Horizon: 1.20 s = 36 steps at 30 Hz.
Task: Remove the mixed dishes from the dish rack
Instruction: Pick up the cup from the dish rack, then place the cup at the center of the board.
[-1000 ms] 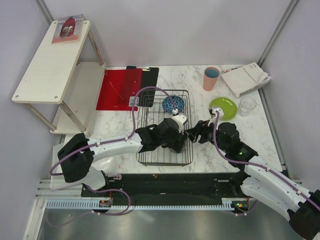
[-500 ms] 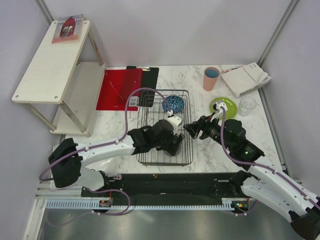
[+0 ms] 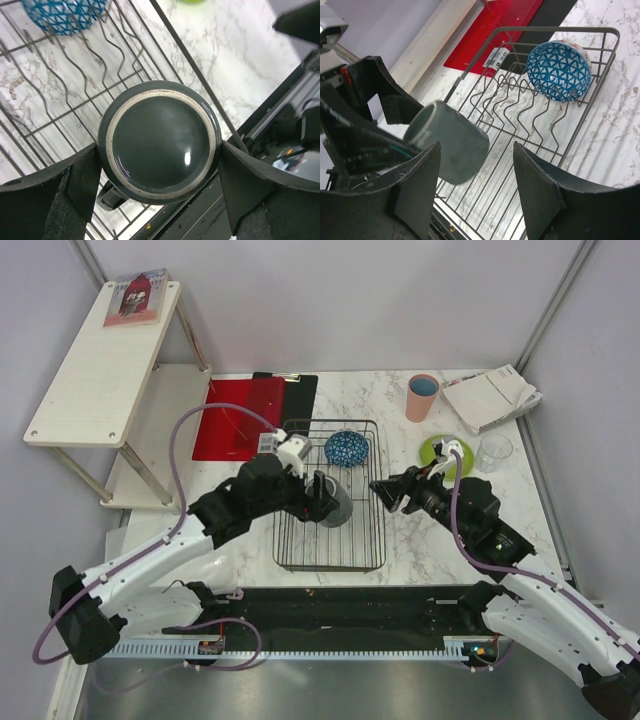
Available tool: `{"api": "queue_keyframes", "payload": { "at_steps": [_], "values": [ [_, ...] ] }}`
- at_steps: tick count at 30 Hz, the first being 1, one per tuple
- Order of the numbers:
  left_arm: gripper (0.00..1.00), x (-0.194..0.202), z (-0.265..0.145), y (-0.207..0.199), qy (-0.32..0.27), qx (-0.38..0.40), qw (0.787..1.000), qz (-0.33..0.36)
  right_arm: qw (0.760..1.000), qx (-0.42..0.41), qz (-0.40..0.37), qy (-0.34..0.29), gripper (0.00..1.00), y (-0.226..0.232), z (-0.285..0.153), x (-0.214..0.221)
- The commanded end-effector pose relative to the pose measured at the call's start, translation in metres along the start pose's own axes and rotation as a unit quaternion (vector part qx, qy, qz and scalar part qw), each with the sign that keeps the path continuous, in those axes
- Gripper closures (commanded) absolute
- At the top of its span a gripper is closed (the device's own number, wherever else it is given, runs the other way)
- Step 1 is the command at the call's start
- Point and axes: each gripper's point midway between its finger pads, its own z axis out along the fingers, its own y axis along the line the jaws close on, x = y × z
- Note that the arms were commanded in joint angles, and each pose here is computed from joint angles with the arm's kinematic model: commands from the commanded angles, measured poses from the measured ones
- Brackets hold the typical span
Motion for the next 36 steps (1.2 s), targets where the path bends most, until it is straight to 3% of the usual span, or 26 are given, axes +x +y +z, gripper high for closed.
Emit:
{"api": "queue_keyframes", "payload": {
  "at_steps": [1, 9, 18, 25, 32, 36],
  "values": [
    [0.98, -0.062, -0.031, -0.019, -0.1, 0.125, 0.982, -0.097, 0.999, 0.007, 0.004, -0.04, 0.32, 0.003, -0.007, -0.022],
    [0.98, -0.083, -0.037, -0.026, -0.124, 0.218, 0.956, -0.152, 0.999, 0.017, 0.022, -0.038, 0.32, -0.007, -0.013, -0.007],
    [0.98, -0.102, -0.053, -0.03, -0.169, 0.321, 0.903, -0.232, 1.0, -0.01, 0.02, -0.007, 0.34, -0.004, -0.015, 0.015],
    [0.98, -0.111, -0.051, -0.032, -0.173, 0.348, 0.887, -0.25, 0.999, -0.039, 0.022, 0.019, 0.35, 0.002, -0.014, 0.032],
    [0.98, -0.113, -0.053, -0.036, -0.17, 0.363, 0.88, -0.256, 0.998, -0.066, 0.022, -0.01, 0.35, 0.009, 0.009, 0.024],
    [0.98, -0.113, -0.055, -0.038, -0.167, 0.371, 0.876, -0.258, 0.993, -0.095, 0.027, -0.057, 0.35, 0.02, 0.02, 0.005]
  ]
}}
